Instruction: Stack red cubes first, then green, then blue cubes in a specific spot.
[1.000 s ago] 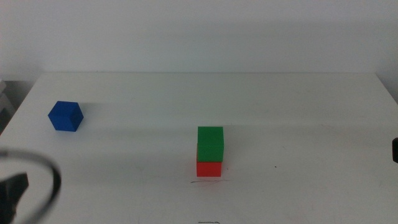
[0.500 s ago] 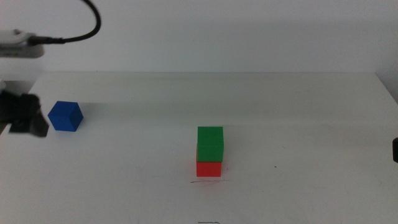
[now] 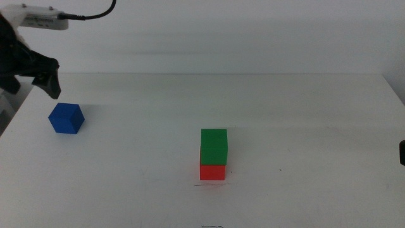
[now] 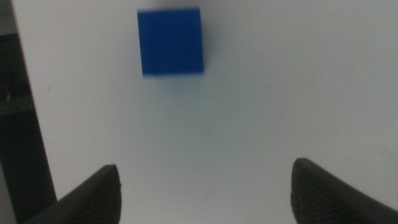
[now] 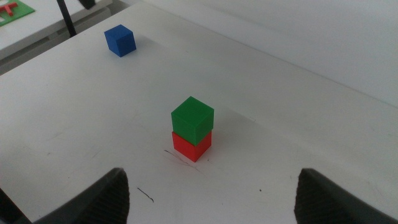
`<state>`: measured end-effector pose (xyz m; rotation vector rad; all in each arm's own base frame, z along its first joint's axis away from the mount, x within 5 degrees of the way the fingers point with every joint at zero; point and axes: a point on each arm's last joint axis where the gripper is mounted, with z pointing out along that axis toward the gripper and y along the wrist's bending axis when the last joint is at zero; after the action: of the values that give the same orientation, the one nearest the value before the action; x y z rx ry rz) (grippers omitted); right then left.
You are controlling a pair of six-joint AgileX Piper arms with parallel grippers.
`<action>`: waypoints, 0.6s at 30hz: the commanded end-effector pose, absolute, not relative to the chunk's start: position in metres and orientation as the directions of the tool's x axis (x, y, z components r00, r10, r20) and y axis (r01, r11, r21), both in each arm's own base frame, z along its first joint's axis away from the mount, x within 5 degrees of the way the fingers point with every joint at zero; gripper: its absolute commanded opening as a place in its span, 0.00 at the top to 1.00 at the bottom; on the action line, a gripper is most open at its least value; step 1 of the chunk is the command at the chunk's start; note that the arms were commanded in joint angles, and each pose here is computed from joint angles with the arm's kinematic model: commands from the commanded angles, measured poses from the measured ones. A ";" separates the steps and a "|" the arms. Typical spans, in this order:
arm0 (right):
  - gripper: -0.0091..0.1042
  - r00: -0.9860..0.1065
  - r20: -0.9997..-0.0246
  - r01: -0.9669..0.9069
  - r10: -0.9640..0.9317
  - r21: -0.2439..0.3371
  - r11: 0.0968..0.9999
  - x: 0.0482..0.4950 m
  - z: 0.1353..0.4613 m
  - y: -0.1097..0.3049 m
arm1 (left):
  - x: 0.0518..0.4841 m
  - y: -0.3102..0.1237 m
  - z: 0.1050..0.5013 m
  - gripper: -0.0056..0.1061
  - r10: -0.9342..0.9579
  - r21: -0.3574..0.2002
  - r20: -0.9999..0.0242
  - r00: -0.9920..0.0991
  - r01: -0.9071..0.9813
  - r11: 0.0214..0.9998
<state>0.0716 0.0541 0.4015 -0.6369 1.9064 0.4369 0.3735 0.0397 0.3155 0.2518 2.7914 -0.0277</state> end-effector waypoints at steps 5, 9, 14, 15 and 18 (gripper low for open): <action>0.32 -0.259 -0.946 -0.596 -0.193 -0.001 0.803 0.075 0.414 0.054 | 0.418 0.056 0.309 0.11 0.175 -0.009 -0.366 -0.914 0.192 0.981; 0.32 -0.259 -0.946 -0.596 -0.193 -0.001 0.803 0.075 0.414 0.054 | 0.443 0.060 0.289 0.11 0.203 -0.003 -0.356 -0.912 0.218 0.976; 0.32 -0.259 -0.946 -0.596 -0.193 -0.001 0.803 0.075 0.414 0.054 | 0.465 0.062 0.266 0.11 0.206 -0.027 -0.334 -0.920 0.228 0.973; 0.32 -0.259 -0.946 -0.596 -0.193 -0.001 0.803 0.075 0.414 0.054 | 0.468 0.062 0.260 0.11 0.204 -0.035 -0.326 -0.923 0.228 0.973; 0.32 -0.259 -0.946 -0.596 -0.193 -0.001 0.803 0.075 0.414 0.054 | 0.477 0.063 0.245 0.11 0.210 -0.050 -0.315 -0.925 0.237 0.970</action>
<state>0.0716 0.0541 0.4015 -0.6369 1.9064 0.4369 0.4786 0.0668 0.2110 0.3178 2.8851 -0.1145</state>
